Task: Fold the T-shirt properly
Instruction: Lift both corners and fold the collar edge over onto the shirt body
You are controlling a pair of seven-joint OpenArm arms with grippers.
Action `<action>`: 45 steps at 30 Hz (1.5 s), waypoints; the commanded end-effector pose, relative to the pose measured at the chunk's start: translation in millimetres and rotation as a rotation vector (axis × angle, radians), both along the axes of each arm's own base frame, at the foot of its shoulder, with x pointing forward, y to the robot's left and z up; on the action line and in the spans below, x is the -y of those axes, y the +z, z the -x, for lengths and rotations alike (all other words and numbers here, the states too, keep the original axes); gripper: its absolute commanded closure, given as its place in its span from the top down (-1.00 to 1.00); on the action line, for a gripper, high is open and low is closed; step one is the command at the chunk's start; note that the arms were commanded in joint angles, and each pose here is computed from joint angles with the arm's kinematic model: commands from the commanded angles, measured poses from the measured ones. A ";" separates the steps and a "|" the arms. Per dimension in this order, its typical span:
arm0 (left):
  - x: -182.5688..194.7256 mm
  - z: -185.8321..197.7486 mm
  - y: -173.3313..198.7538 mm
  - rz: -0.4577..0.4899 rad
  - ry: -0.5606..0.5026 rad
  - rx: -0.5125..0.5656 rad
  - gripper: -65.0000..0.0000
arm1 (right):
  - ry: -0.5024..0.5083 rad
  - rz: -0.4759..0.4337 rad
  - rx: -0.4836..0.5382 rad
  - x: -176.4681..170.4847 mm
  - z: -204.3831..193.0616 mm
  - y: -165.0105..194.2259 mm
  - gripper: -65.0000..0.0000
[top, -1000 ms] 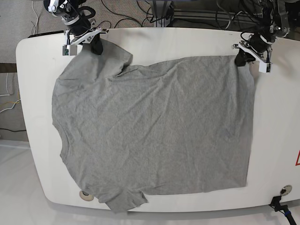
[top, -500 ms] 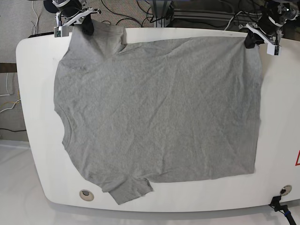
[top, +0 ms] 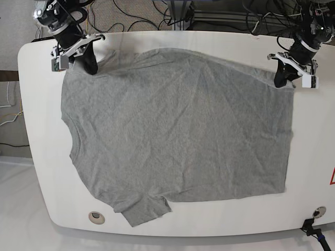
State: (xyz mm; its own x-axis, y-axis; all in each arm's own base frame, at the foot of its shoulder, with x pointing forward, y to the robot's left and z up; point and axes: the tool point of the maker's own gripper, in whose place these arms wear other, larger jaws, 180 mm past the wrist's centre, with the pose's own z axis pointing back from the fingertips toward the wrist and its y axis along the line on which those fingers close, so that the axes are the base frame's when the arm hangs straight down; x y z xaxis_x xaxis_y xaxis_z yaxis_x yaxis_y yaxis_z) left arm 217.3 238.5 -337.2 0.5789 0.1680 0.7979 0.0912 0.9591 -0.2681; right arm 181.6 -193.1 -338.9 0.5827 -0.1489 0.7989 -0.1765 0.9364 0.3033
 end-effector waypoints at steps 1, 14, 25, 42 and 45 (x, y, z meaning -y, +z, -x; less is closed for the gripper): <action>-1.3 -19.5 21.9 0.002 0.003 0.090 -1.00 | 0.005 0.002 0.089 2.3 -19.9 20.0 -1.00; -16.6 -82.1 38.2 0.059 0.076 0.206 -1.00 | 0.090 0.007 0.148 -6.9 -92.7 28.3 -1.00; -40.2 -99.6 2.1 0.125 0.160 0.133 -1.00 | 0.060 0.085 0.114 12.4 -143.1 5.5 -1.00; -43.5 -133.7 -33.8 0.084 0.166 0.036 -1.00 | 0.116 0.139 0.081 17.8 -202.2 -9.3 -1.00; -42.9 -136.4 -31.9 0.084 0.163 0.042 -1.00 | 0.110 0.131 0.084 19.5 -209.7 -7.3 -1.00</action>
State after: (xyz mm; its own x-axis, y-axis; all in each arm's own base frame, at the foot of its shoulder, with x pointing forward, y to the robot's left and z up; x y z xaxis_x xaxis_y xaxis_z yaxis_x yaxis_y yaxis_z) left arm 342.8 275.6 -387.9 0.5528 0.3339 0.7635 -0.0724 0.9320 -0.3552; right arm 378.3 -205.9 -363.9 0.5689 0.0347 0.8216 -0.2979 0.9399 0.1666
